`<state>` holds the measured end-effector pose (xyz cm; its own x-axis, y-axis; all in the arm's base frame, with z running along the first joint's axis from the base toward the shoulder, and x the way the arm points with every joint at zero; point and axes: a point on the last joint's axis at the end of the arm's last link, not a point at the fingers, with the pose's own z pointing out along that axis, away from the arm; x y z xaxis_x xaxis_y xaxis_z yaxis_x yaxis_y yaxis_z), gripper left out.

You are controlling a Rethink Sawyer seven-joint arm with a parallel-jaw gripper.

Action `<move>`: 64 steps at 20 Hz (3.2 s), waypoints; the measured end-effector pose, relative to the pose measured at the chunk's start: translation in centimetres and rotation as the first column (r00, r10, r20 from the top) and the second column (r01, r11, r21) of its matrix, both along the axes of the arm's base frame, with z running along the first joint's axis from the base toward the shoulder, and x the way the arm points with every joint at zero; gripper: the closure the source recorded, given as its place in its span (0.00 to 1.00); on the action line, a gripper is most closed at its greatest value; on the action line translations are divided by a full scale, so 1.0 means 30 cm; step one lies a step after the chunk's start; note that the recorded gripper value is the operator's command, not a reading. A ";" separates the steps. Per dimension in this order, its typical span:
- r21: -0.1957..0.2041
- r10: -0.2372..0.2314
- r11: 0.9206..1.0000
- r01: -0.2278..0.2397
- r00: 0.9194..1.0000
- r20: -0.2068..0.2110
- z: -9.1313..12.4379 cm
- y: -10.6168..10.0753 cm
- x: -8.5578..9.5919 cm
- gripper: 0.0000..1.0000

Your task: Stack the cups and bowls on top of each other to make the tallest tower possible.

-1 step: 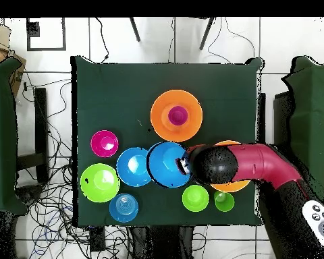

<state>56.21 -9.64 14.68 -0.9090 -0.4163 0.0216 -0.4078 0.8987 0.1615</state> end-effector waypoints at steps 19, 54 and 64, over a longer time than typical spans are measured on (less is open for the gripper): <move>0.252 -0.107 0.962 0.106 0.994 -0.009 -0.117 0.043 0.196 1.00; 0.324 -0.161 0.930 0.172 0.985 -0.059 -0.093 -0.080 0.405 1.00; 0.322 -0.176 0.928 0.190 0.982 -0.073 -0.081 -0.130 0.433 1.00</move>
